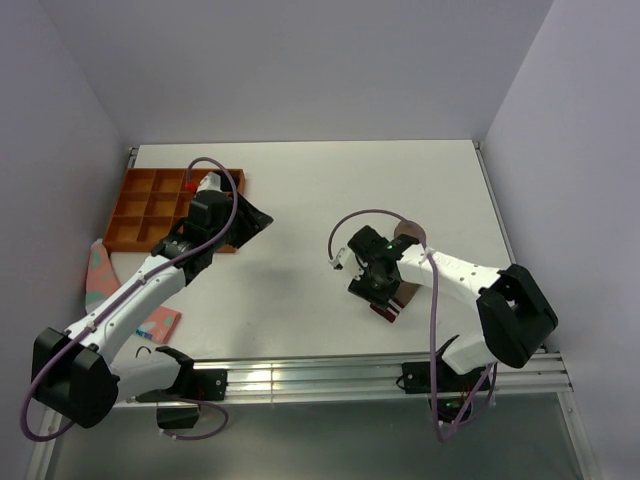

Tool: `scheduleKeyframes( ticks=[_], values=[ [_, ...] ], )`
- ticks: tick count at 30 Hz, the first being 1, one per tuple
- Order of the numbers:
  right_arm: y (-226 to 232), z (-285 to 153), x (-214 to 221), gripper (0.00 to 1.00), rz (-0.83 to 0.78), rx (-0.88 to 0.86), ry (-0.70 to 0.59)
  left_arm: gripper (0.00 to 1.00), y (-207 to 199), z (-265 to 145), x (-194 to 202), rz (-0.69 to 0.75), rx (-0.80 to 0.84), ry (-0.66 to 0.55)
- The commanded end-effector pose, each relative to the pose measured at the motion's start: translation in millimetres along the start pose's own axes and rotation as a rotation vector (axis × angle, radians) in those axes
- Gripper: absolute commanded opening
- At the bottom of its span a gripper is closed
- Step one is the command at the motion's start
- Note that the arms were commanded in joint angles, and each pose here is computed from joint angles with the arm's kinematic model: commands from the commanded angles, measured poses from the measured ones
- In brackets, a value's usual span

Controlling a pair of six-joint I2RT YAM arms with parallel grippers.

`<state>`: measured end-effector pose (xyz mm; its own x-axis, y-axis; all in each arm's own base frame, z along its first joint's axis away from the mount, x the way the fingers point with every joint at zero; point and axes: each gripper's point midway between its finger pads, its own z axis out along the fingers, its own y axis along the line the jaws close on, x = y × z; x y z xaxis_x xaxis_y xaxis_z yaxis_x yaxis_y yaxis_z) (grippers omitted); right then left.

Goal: Roll the socks
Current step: Adjust the sock at the center of the board.

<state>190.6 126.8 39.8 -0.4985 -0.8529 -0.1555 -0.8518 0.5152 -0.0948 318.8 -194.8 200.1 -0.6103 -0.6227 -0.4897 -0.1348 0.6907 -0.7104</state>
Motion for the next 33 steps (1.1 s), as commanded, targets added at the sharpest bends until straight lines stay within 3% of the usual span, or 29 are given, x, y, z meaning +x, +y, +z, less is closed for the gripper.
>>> scheduleKeyframes(
  ticks=[1,33],
  values=[
    [-3.7,0.1,-3.4,0.60,-0.004,0.030,0.003,0.54,-10.8,-5.5,-4.1,0.034,0.046,-0.013],
    [15.9,10.1,-5.1,0.53,-0.033,-0.037,0.091,0.54,-6.0,4.3,0.1,0.036,0.023,0.005]
  ],
)
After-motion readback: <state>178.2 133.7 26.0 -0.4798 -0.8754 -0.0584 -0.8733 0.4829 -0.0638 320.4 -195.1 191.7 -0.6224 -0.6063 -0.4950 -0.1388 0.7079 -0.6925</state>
